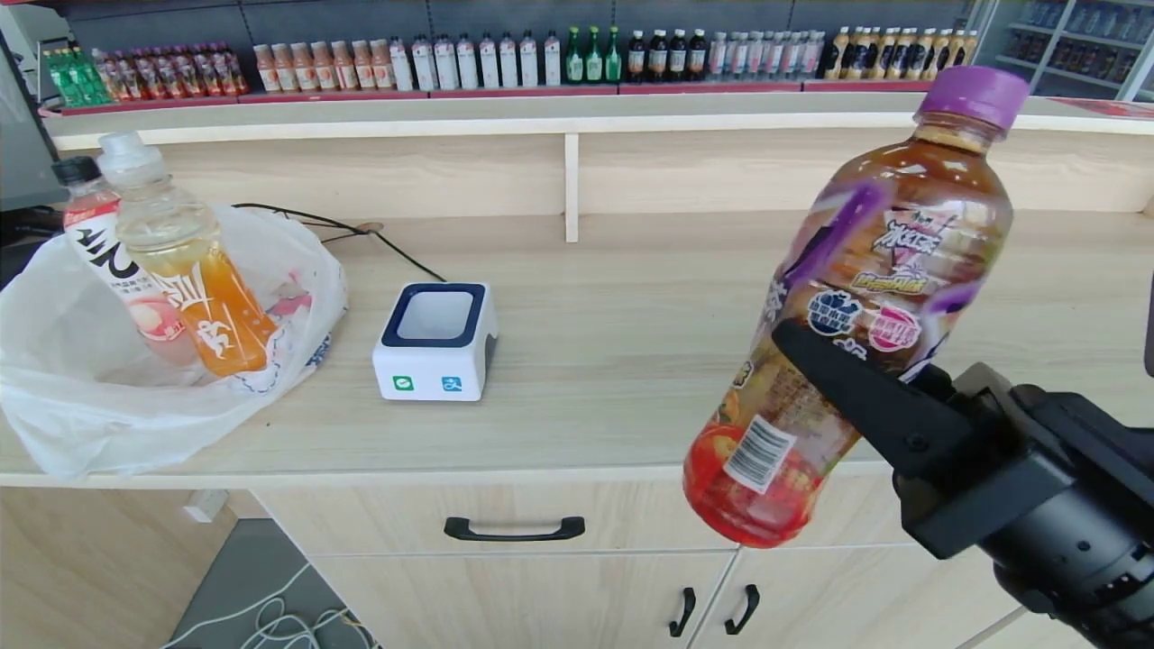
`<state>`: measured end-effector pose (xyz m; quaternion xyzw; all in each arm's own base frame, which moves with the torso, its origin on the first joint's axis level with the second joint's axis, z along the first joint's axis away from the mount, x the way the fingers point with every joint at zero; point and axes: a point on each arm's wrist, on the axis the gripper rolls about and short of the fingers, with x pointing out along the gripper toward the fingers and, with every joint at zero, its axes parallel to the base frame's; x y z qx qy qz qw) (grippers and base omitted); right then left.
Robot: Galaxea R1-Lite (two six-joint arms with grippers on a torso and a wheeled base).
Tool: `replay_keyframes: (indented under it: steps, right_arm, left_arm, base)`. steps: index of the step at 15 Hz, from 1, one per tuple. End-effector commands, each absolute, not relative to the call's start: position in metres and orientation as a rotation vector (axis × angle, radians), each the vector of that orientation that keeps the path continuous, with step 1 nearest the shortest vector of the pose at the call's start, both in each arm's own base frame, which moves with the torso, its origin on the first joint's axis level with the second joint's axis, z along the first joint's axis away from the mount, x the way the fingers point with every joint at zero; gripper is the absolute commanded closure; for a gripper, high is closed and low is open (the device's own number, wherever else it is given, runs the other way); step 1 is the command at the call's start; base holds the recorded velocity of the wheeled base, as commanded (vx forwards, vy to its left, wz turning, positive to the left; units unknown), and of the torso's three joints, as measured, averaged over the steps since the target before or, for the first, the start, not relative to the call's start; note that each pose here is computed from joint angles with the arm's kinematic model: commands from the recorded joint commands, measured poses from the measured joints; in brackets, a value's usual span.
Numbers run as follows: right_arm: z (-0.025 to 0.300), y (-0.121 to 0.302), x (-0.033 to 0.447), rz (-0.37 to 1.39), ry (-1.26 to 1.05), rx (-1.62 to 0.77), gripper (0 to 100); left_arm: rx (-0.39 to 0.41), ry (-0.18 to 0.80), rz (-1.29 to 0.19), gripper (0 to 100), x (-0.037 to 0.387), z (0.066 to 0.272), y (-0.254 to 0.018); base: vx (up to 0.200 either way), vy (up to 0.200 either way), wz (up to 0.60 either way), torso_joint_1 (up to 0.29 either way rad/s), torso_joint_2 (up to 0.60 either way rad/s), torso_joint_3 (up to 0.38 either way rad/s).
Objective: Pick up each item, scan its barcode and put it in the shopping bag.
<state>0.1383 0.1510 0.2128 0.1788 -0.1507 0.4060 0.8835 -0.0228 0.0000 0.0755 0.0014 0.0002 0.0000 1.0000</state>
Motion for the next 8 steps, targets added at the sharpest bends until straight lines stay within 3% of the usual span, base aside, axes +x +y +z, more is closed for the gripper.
replay_keyframes:
  steps: [1,4,8]
  right_arm:
    - [0.21,0.139,0.151,0.738,-0.368,0.219,100]
    - [0.208,0.126,0.155,0.627,-0.42,0.052,100]
    - [0.195,0.114,0.153,0.492,-0.359,0.023,100]
  left_arm:
    - [0.003,0.0,0.0,0,-0.023,0.075,0.0]
    - [0.003,0.0,0.0,0,-0.023,0.075,0.0]
    - [0.002,0.0,0.0,0,-0.023,0.075,0.0]
  base:
    - [0.0,0.0,0.0,0.0,0.0,0.0]
    - [0.0,0.0,0.0,0.0,0.0,0.0]
    - [0.0,0.0,0.0,0.0,0.0,0.0]
